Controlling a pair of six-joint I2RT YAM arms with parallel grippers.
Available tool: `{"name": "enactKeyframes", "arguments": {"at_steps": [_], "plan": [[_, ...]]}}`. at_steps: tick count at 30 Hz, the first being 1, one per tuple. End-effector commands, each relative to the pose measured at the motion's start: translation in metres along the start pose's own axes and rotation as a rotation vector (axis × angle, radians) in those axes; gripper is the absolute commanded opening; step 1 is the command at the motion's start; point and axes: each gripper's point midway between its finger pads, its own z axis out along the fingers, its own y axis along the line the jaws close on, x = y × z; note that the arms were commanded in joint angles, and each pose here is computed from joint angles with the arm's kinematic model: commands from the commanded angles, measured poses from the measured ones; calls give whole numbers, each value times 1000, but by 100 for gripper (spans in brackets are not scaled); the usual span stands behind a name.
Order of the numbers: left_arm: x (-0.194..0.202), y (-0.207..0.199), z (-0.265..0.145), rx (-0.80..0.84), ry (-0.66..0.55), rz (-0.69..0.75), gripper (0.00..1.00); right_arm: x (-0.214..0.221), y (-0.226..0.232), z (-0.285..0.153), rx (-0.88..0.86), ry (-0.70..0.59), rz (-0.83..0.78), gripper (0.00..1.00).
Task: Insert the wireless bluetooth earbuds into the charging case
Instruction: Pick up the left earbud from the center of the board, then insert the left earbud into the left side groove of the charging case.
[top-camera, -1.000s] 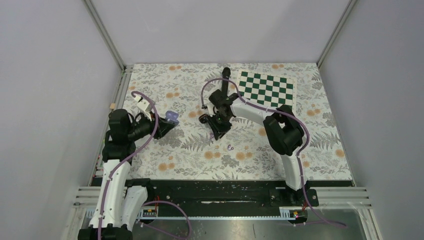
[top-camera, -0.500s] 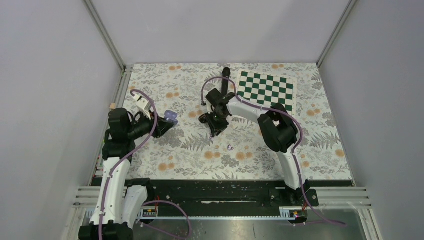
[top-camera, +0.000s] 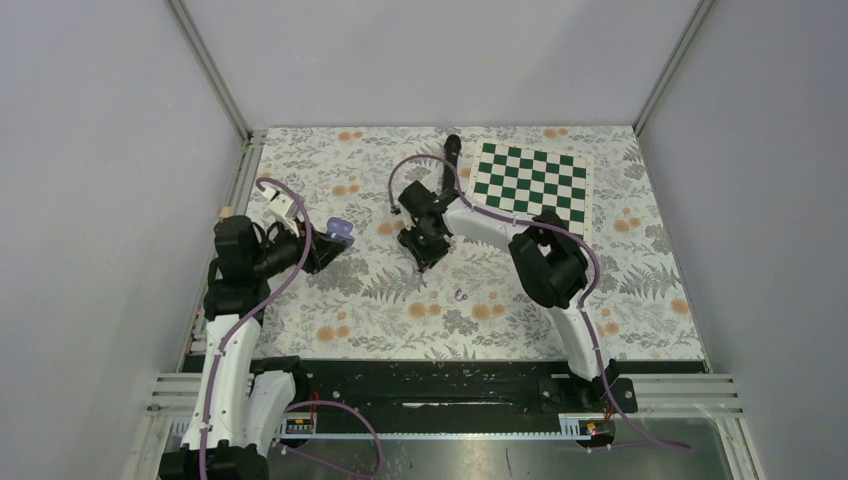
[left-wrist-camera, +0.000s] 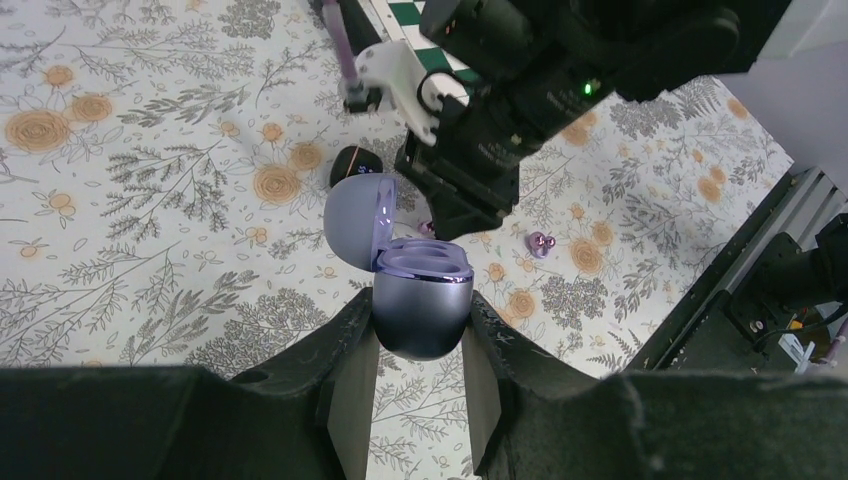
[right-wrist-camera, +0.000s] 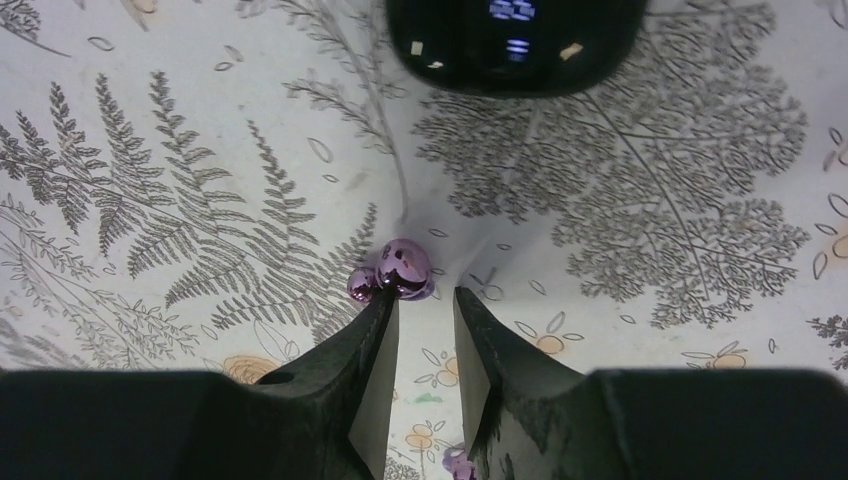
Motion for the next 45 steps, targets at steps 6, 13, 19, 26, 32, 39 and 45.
{"name": "enactKeyframes", "arguments": {"at_steps": [6, 13, 19, 26, 32, 39, 45], "plan": [[-24, 3, 1, -3, -79, 46, 0, -3, 5, 16, 154, -17, -171, 28], [-24, 2, 1, 6, -78, 52, 0, -16, -6, 8, 191, -33, -371, 8], [-21, 4, 3, 21, -64, 77, 0, -32, 7, -46, 136, -189, -517, 0], [-24, 7, 7, 31, -69, 94, 0, -30, 10, -81, 130, -288, -689, 0], [-10, 5, 9, 76, -44, 125, 0, -27, 0, -101, 197, -323, -762, 0], [16, -4, 19, 217, 66, 24, 0, -50, 9, -177, 278, -495, -923, 0], [18, -13, 34, 300, 118, 46, 0, -56, 24, -229, 305, -559, -978, 0]]}}
